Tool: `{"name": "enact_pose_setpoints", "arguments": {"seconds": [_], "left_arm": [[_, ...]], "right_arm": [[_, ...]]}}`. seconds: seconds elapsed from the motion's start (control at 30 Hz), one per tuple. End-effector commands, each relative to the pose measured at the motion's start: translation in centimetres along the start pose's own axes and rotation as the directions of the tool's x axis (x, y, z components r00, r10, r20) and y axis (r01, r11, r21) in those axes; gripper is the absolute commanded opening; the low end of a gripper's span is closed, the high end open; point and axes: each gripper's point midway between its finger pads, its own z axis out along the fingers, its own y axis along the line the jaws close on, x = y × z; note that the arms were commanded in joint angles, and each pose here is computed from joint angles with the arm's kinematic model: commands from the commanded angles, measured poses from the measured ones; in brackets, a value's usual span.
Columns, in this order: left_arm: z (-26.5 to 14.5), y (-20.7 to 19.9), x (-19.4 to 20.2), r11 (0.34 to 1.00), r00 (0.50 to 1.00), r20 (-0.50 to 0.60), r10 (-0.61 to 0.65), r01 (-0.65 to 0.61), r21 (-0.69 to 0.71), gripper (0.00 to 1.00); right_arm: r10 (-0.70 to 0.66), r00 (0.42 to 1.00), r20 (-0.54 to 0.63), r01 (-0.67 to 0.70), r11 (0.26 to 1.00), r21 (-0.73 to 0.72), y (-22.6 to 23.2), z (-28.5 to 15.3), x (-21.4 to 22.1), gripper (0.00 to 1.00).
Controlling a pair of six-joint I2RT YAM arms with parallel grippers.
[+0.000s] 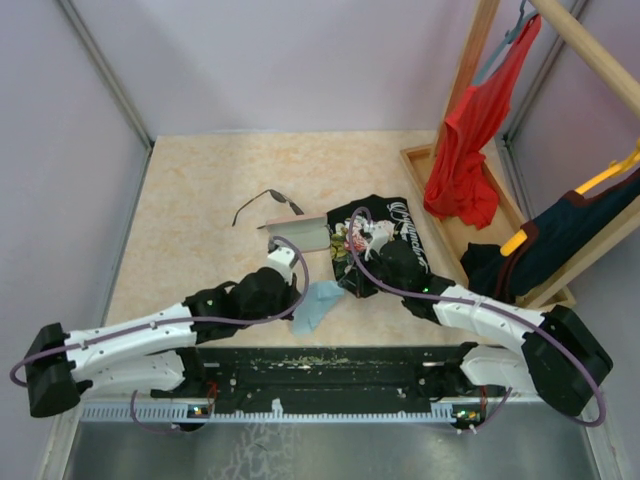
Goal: Organize the sunglasses
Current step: Adjust the glasses cleaning cloth at the center of the board.
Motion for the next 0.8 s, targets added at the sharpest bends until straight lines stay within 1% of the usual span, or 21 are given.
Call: {"name": "enact_pose_setpoints", "arguments": {"seconds": [0.0, 0.13, 0.27, 0.43, 0.53, 0.6, 0.67, 0.77], "left_arm": [[-1.9, -1.3, -1.5, 0.994, 0.999, 0.043, 0.028, -0.033, 0.105, 0.0], [-3.2, -2.3, -2.6, 0.985, 0.997, 0.077, 0.024, -0.037, 0.167, 0.0], [-3.9, -2.5, -3.0, 0.981, 0.995, 0.092, 0.025, -0.042, 0.189, 0.0], [-3.5, -1.9, -2.7, 0.987, 0.996, 0.081, 0.031, -0.043, 0.153, 0.0], [-3.3, -1.5, -2.3, 0.992, 0.998, 0.053, 0.026, -0.032, 0.122, 0.0], [-3.2, -1.4, -2.2, 0.994, 0.999, 0.041, 0.021, -0.025, 0.11, 0.0], [-3.4, -1.4, -2.2, 0.994, 0.999, 0.032, 0.006, -0.009, 0.108, 0.0], [-3.9, -1.3, -2.2, 0.994, 1.0, 0.025, -0.013, 0.011, 0.109, 0.0]], "right_arm": [[-0.03, 0.995, 0.092, 0.031, 0.999, -0.012, 0.6, -0.4, -2.5, 0.0], [-0.023, 0.995, 0.099, 0.025, 0.999, -0.021, 0.8, -0.4, -2.6, 0.0], [-0.016, 0.991, 0.131, 0.019, 1.0, -0.019, 0.9, -0.4, -3.3, 0.0], [0.01, 0.985, 0.173, -0.006, 1.0, -0.026, 1.1, -0.3, -4.1, 0.0], [0.037, 0.984, 0.176, -0.039, 0.999, 0.012, 0.6, -0.5, -4.3, 0.0], [0.067, 0.985, 0.161, -0.069, 0.998, 0.01, 0.8, -0.8, -4.1, 0.0], [0.082, 0.988, 0.132, -0.08, 0.997, -0.02, 1.6, -1.0, -4.0, 0.0], [0.055, 0.993, 0.103, -0.053, 0.998, -0.021, 3.0, -1.5, -3.7, 0.0]]}}
